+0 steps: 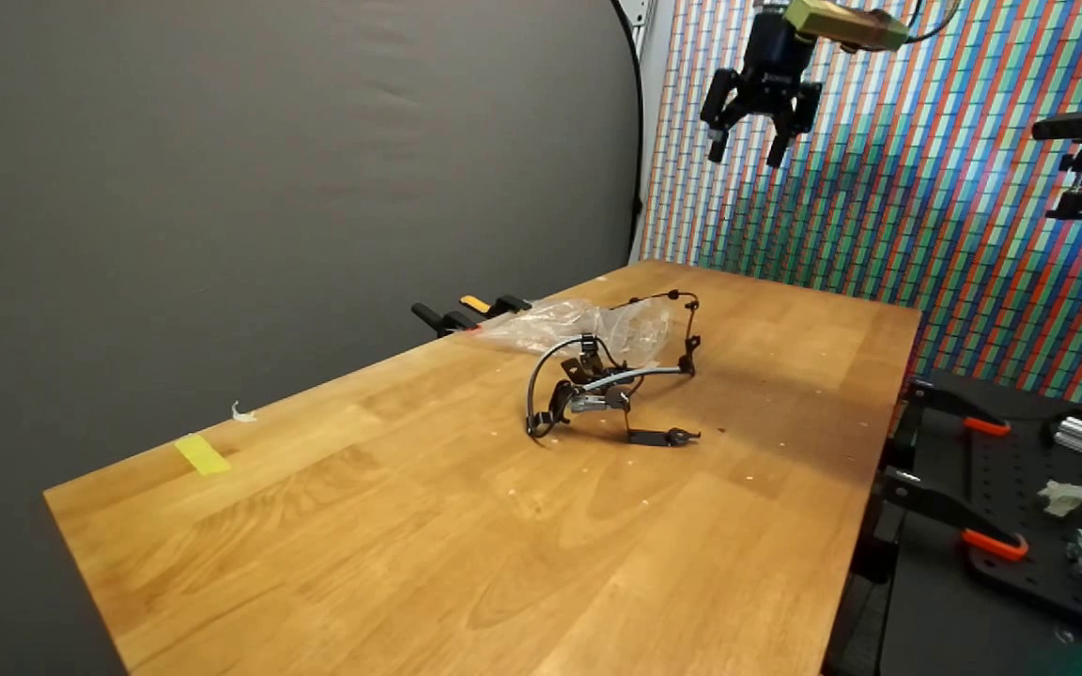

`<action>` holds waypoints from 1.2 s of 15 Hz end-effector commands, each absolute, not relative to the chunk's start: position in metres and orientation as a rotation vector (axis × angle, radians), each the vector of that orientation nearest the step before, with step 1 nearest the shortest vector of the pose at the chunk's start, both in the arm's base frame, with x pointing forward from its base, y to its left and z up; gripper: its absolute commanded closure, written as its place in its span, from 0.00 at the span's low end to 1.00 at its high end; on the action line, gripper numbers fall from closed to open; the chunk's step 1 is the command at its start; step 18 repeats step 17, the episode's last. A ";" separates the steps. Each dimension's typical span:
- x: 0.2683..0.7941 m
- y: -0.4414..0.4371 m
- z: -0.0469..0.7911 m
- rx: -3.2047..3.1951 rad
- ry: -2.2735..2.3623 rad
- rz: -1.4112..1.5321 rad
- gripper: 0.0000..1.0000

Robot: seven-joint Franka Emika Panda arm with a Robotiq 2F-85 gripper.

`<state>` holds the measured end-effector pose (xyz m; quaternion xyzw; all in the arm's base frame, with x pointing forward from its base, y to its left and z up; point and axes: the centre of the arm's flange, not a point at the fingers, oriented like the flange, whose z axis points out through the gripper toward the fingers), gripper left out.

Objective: Remove the object from the plastic and place it on the table

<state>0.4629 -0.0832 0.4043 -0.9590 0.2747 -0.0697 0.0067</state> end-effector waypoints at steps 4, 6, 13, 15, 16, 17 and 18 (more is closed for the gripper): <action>0.482 -0.037 0.458 -3.047 0.754 -0.181 0.00; 0.482 -0.026 0.465 -3.047 0.721 -0.103 0.00; 0.477 -0.020 0.454 -3.048 0.715 -0.065 0.00; 0.477 -0.020 0.454 -3.048 0.715 -0.064 0.00; 0.477 -0.020 0.454 -3.048 0.715 -0.064 0.00; 0.477 -0.020 0.454 -3.048 0.715 -0.064 0.00; 0.477 -0.020 0.454 -3.048 0.715 -0.064 0.00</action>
